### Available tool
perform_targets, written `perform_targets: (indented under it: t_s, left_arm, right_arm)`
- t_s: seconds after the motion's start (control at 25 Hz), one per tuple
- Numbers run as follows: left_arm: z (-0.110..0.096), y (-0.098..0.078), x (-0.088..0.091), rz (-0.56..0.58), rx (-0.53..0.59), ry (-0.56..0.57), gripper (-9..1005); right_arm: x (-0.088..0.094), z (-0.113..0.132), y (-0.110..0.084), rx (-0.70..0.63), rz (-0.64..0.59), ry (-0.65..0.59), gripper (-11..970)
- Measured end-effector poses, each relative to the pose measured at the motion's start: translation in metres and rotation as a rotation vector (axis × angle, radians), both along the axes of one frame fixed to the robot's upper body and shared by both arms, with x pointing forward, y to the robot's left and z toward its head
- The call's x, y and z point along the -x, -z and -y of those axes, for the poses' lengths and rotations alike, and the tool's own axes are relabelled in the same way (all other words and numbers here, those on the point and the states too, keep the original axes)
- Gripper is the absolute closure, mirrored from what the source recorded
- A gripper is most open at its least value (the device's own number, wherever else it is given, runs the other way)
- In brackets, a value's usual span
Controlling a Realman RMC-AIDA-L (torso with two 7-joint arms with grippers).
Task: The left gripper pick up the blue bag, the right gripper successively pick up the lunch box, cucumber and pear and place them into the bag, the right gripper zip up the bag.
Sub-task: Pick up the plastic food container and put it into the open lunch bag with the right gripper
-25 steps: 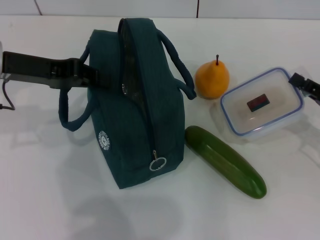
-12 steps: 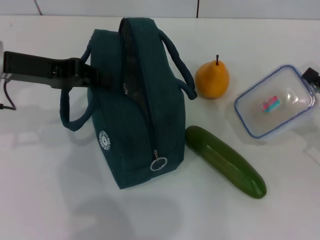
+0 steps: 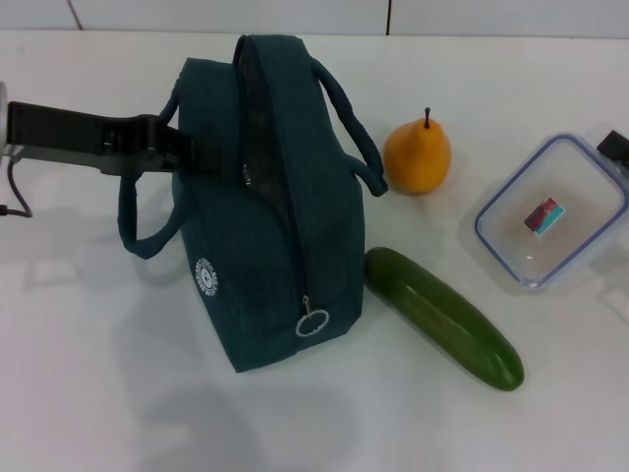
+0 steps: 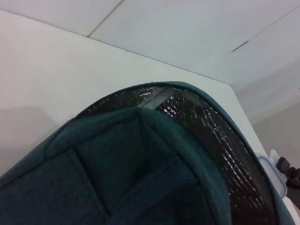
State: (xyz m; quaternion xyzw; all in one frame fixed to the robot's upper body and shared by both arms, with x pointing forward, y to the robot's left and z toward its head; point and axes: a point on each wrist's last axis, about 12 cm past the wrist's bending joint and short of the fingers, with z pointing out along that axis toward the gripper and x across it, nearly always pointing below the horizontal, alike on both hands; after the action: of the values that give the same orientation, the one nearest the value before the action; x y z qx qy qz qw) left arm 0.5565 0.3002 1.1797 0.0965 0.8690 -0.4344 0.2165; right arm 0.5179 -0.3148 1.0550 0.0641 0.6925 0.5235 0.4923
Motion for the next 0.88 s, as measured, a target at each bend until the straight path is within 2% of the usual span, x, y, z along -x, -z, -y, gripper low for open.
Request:
perform_targets:
  t_s: [0.4,0.88]
  left_arm:
    - [0.0,0.001,0.001,-0.002,0.002,-0.001,964]
    - [0.0,0.002,0.001,-0.005,0.001,-0.002,964]
  right_arm:
    - [0.002,0.002,0.001,-0.003,-0.004,0.006,818]
    - [0.018,0.028,0.005,0.014,-0.017,0.086,860]
